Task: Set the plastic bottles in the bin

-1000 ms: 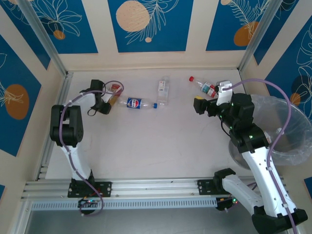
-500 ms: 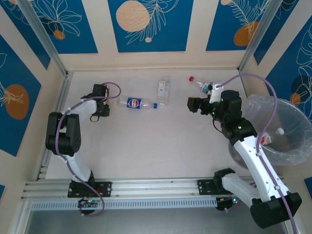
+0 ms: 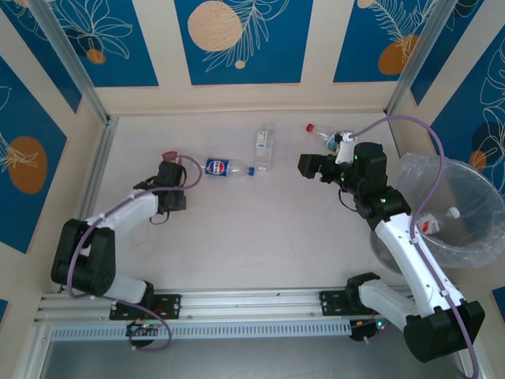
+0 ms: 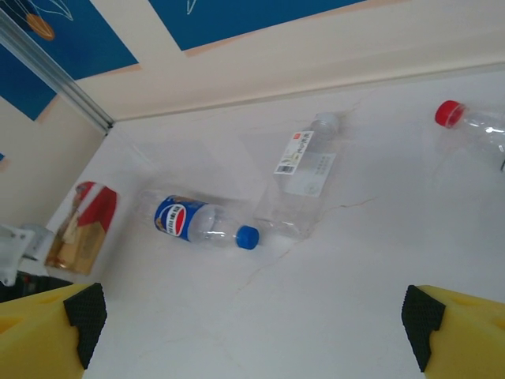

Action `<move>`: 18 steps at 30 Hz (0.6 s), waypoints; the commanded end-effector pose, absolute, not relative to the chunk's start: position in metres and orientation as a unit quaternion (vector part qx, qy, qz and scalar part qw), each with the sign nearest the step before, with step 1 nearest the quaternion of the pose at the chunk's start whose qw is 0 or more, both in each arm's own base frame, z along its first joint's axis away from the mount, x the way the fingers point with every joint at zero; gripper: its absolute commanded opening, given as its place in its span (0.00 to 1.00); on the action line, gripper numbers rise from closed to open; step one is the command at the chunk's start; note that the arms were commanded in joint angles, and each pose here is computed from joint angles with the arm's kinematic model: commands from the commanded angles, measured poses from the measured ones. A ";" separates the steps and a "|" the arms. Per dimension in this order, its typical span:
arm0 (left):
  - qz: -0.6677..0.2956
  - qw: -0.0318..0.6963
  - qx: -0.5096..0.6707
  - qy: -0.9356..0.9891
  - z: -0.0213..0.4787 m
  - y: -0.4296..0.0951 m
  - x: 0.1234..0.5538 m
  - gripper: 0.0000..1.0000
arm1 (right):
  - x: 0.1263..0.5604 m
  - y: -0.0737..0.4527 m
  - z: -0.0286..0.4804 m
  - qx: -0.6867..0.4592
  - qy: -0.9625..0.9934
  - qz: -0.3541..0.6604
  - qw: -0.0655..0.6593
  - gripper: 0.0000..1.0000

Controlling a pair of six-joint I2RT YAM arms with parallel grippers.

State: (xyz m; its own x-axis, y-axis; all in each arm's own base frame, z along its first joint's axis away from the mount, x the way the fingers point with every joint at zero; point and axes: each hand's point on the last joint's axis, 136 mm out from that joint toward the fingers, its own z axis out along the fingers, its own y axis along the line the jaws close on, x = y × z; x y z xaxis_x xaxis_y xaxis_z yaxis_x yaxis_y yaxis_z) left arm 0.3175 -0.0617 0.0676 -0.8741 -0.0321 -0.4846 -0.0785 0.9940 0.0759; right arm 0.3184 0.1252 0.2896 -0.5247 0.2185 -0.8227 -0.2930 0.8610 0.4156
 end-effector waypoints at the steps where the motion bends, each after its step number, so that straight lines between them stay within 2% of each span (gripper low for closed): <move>1: 0.022 0.300 -0.035 0.953 0.085 -0.082 0.314 0.00 | 0.319 0.140 0.286 -0.014 0.828 0.311 0.467 1.00; 10: -0.124 0.398 0.100 0.904 0.132 -0.188 0.315 0.00 | 0.327 0.163 0.278 0.023 0.817 0.381 0.432 1.00; 18: -0.206 0.409 0.213 0.863 0.148 -0.267 0.304 0.00 | 0.326 0.204 0.273 -0.004 0.815 0.446 0.369 1.00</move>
